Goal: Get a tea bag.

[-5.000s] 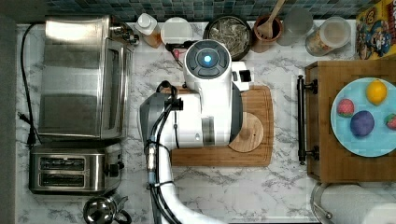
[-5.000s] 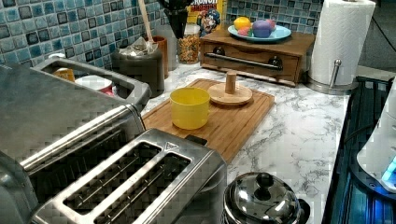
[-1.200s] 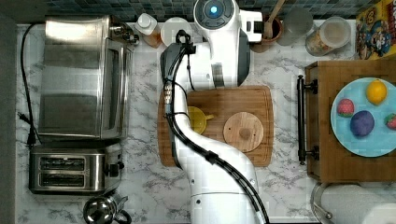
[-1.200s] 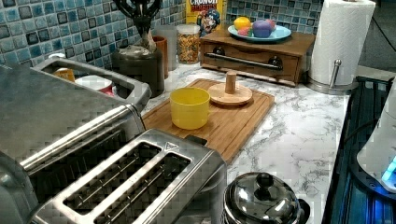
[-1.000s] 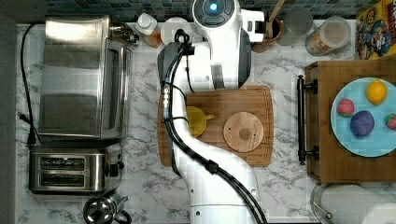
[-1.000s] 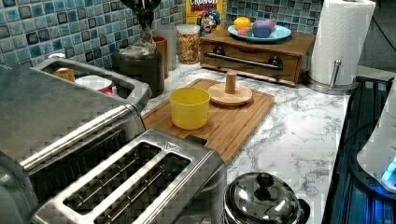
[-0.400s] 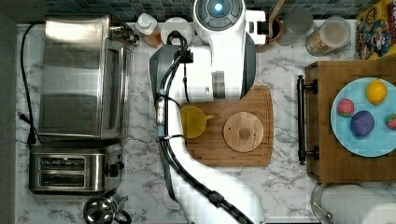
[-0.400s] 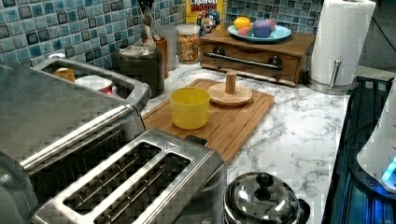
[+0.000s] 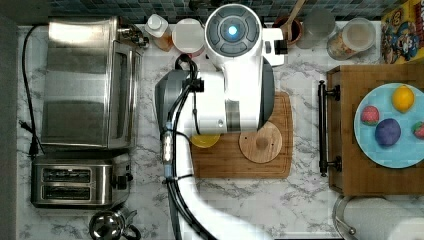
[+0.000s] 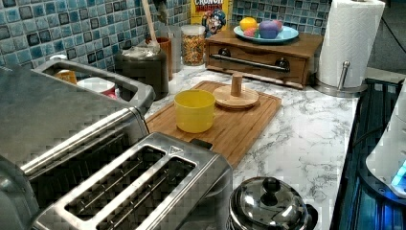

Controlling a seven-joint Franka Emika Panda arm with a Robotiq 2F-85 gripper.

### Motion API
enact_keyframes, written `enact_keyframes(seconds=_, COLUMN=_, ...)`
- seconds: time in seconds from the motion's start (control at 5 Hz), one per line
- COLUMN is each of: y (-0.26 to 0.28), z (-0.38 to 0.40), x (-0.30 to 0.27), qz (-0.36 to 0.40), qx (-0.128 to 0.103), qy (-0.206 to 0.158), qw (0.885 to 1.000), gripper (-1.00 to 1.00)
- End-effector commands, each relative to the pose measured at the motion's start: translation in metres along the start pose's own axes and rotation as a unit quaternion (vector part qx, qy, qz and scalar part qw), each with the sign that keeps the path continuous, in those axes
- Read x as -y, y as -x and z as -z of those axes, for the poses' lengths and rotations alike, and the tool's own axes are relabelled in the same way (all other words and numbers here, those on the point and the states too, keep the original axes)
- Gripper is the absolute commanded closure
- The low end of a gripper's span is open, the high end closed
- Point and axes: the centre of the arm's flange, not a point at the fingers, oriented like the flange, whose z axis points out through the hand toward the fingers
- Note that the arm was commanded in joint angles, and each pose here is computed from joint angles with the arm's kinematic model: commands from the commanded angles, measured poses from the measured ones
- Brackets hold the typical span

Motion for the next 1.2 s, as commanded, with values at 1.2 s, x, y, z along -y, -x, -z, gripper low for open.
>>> enact_keyframes(seconds=1.2, y=0.068, z=-0.007, x=-0.006, qz=0.101, qx=0.073, qy=0.065, qw=0.99, gripper=1.0)
